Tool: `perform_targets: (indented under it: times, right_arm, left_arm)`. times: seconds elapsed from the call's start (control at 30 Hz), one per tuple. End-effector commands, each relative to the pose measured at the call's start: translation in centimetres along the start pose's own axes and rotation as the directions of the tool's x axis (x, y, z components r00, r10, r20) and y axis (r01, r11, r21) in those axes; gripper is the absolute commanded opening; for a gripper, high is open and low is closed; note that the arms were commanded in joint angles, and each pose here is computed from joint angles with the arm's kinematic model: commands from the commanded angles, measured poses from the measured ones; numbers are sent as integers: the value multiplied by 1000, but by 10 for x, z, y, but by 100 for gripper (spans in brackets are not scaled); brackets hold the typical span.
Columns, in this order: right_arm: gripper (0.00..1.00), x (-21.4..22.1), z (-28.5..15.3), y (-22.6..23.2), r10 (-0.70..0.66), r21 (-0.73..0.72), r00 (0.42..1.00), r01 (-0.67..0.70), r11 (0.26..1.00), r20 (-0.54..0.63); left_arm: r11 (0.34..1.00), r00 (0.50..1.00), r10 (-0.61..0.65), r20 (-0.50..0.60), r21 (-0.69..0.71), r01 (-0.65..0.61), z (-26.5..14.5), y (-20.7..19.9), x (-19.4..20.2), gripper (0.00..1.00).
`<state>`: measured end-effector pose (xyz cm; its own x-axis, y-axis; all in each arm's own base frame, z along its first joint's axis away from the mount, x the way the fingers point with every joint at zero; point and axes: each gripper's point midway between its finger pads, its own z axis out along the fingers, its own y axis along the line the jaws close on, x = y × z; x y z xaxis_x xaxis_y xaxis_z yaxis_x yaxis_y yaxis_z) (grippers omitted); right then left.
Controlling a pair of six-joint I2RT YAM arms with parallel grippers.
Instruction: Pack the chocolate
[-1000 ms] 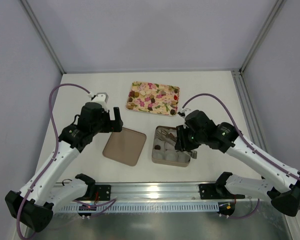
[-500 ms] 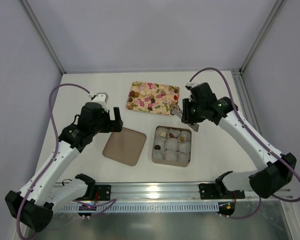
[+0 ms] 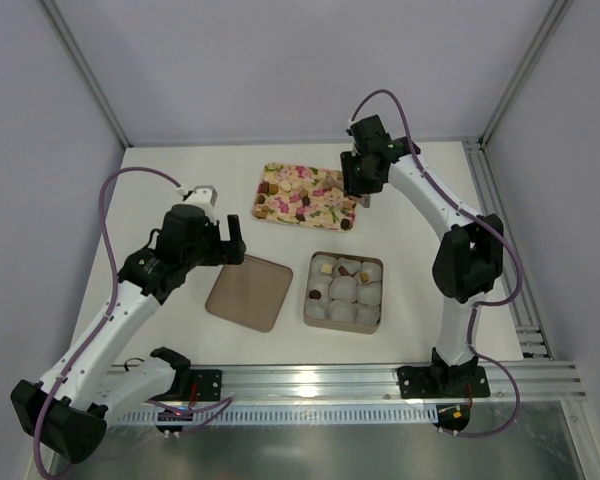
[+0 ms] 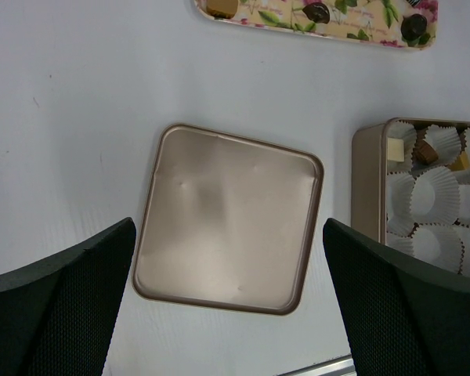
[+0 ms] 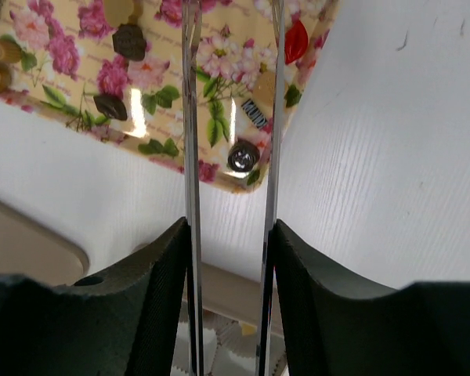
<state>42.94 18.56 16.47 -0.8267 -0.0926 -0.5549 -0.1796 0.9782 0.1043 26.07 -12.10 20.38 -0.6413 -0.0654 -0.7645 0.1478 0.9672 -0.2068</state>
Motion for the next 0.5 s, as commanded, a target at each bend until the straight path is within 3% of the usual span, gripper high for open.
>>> perform_targets:
  times: [0.0,0.47]
  right_arm:
    - [48,-36,-7,5,-21,-6,997,21,1000,73]
    - [47,-29,20,14,-6,-62,1000,7,998,24]
  left_arm:
    - [1000,999,-7,36,-4,8,-3,-1,-14,100]
    - [1000,1000,-2,27,-9,2,-1,-1,-13,100]
